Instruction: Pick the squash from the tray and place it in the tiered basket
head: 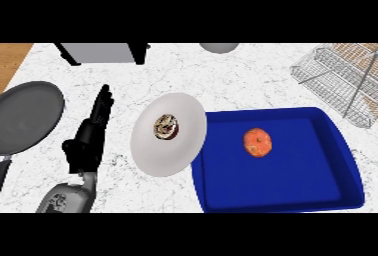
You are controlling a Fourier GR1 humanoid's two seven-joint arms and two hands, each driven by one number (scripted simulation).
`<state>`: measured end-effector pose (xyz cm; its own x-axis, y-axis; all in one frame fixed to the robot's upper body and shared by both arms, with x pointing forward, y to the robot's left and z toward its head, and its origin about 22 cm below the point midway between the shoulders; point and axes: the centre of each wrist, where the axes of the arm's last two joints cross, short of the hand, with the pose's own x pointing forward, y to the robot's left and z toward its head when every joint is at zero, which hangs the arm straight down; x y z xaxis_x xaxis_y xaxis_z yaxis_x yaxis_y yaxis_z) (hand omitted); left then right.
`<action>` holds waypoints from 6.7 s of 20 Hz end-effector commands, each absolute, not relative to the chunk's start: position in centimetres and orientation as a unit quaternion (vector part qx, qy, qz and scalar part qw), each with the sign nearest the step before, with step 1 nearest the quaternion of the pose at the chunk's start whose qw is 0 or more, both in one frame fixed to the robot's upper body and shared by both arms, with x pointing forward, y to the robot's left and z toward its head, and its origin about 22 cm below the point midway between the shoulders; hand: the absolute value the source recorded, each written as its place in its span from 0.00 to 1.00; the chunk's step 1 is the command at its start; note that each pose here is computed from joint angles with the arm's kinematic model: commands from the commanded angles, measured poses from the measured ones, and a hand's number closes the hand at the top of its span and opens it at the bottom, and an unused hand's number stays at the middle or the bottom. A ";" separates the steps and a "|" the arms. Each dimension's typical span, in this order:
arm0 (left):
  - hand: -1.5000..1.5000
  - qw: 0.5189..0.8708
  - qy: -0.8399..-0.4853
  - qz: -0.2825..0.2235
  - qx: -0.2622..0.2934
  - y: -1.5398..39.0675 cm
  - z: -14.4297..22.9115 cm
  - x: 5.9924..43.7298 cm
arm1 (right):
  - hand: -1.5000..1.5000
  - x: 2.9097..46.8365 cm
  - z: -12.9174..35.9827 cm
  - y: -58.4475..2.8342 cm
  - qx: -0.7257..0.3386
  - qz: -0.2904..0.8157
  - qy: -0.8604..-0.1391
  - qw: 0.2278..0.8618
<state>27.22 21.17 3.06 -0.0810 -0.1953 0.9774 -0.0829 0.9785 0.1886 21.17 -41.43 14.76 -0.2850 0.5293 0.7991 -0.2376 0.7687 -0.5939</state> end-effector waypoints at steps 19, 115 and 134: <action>0.50 0.663 -0.743 -0.050 0.080 20.2 3.4 26.6 | 0.00 20.9 19.6 -21.7 -0.232 0.495 -0.551 0.631; 0.50 0.665 -0.740 -0.051 0.086 20.5 4.2 27.0 | 1.00 28.9 1.5 -21.2 -0.278 0.504 -0.494 0.652; 0.50 0.661 -0.745 -0.061 0.065 19.4 3.8 27.5 | 1.00 36.4 1.8 -26.1 -0.537 0.288 -0.182 0.772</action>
